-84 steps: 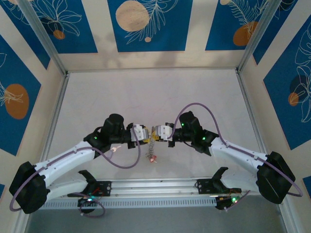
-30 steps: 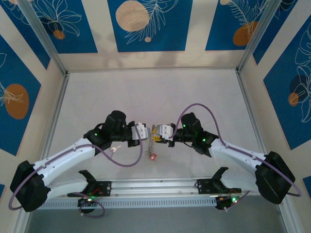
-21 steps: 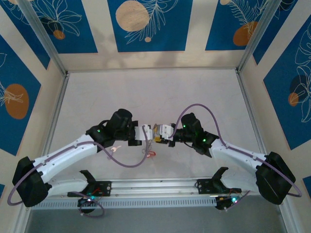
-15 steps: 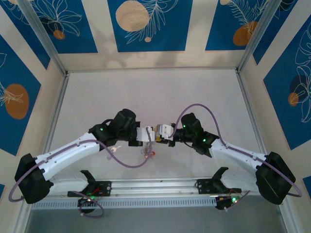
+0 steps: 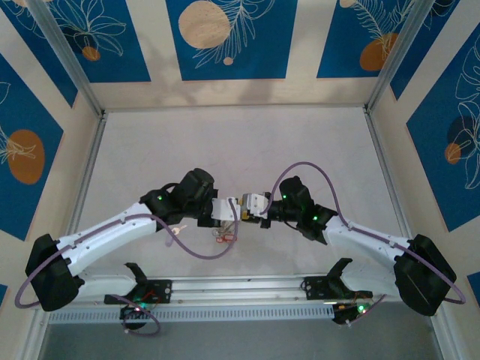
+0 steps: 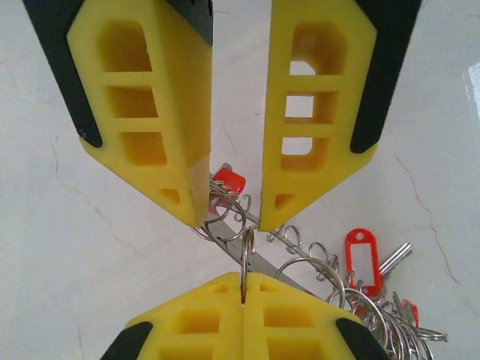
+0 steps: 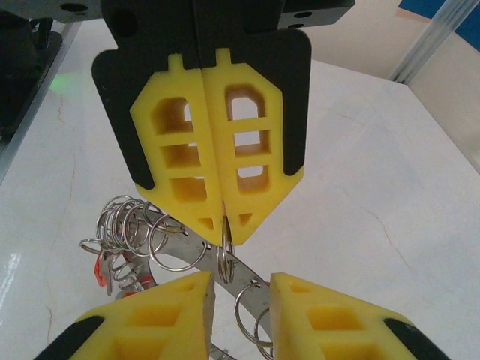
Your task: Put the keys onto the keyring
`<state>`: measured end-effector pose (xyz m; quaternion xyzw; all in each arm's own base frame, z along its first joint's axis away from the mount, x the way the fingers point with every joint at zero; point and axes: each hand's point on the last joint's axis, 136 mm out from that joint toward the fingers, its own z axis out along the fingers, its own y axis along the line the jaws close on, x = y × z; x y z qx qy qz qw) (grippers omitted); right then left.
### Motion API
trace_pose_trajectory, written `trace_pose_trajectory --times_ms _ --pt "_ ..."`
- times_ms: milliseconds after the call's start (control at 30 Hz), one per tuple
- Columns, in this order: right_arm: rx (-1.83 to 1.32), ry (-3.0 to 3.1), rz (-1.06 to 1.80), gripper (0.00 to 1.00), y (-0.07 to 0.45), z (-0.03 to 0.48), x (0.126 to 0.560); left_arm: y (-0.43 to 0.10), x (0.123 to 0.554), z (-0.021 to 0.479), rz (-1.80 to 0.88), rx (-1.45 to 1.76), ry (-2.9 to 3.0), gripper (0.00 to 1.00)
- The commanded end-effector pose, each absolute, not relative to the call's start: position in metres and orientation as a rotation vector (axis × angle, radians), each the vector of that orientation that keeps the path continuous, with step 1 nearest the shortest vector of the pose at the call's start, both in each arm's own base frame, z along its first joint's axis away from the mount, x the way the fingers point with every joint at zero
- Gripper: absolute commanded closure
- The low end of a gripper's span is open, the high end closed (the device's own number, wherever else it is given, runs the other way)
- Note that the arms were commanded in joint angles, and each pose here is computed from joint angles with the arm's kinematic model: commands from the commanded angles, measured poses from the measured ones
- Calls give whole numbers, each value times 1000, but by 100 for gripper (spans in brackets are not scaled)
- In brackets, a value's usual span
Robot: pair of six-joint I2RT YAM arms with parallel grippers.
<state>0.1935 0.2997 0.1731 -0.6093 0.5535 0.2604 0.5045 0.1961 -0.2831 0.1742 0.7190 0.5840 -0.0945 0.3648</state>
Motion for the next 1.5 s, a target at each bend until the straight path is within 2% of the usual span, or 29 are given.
trace_pose_trajectory --times_ms 0,467,767,833,967,1067,1100,1133,1167,1200,1467 --pt "-1472 1323 653 73 302 173 188 -298 198 197 -268 1807 1442 100" --pt "-1466 1323 685 81 304 167 185 -304 198 204 -326 1760 1436 100" --pt "-1460 1320 696 81 306 166 185 -308 195 209 -379 1742 1416 100" --pt "-1461 1327 689 84 307 165 187 -309 195 210 -382 1738 1414 100" --pt "-1467 1335 689 97 307 164 187 -308 196 212 -374 1729 1413 100" --pt "-1463 1328 696 100 308 166 187 -303 196 215 -369 1705 1398 100" --pt "-1453 1321 701 100 308 169 187 -301 196 217 -370 1690 1389 91" --pt "-1438 1308 711 100 308 172 186 -299 196 218 -374 1665 1380 77" --pt "-1424 1290 720 100 308 177 186 -296 195 219 -380 1643 1371 69" --pt "-1413 1278 731 100 308 180 185 -294 194 219 -390 1628 1361 66" --pt "-1310 1143 827 100 302 214 180 -282 184 218 -509 1560 1296 64"
